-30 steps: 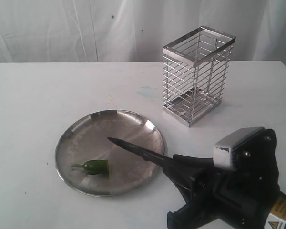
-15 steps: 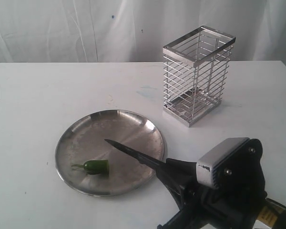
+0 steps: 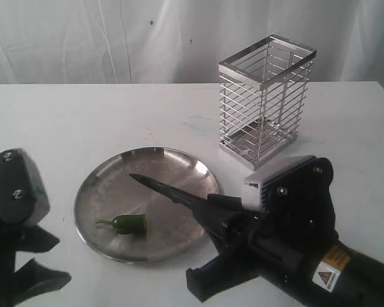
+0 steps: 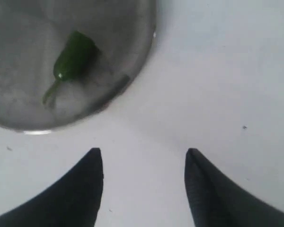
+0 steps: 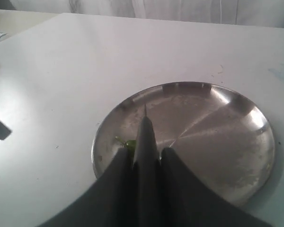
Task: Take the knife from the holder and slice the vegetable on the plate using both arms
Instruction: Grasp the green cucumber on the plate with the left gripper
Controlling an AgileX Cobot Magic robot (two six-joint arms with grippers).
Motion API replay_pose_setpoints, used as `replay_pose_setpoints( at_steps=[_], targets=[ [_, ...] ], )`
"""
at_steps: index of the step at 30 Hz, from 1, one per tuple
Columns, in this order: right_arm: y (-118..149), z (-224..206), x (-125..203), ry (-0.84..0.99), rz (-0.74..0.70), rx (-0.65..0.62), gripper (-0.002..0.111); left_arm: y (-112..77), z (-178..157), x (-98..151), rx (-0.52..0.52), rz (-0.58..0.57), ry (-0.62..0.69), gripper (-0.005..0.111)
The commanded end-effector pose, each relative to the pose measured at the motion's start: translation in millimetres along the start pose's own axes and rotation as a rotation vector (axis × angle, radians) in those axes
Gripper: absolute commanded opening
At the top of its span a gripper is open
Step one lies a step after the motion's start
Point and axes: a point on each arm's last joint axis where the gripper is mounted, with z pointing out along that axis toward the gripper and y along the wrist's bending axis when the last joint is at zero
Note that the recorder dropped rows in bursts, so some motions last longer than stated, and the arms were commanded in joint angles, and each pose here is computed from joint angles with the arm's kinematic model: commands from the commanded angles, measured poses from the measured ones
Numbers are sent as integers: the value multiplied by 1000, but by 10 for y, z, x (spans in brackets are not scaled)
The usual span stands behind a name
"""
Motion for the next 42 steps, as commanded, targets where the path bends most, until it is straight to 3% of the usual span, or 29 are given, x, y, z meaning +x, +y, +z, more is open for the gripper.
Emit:
replay_pose_setpoints(
  at_steps=[1,6,11,22,27,30,35,40,42],
  targets=[
    [-68,30,-104,-1,26,125,0,207,273,-303,3,181,22,56],
    [-100,23,-82,38,36,166,0,385,813,-425,90,410,136,57],
    [-70,46,-145,30,57,158,0,495,1103,-443,47,500,136,66],
    [-23,11,-273,-1,75,120,0,670,1520,-570,26,526,149,67],
    [-22,4,-280,-3,74,117,0,688,1715,-535,63,477,189,61],
    [-22,4,-280,-2,59,117,0,693,1773,-512,62,421,199,47],
    [-22,4,-280,-2,59,117,0,763,1780,-585,-26,215,150,27],
    [-22,4,-280,-2,59,117,0,823,1739,-768,-23,112,126,24],
    [-22,4,-280,-2,46,118,0,863,1716,-865,-38,9,101,24]
  ],
)
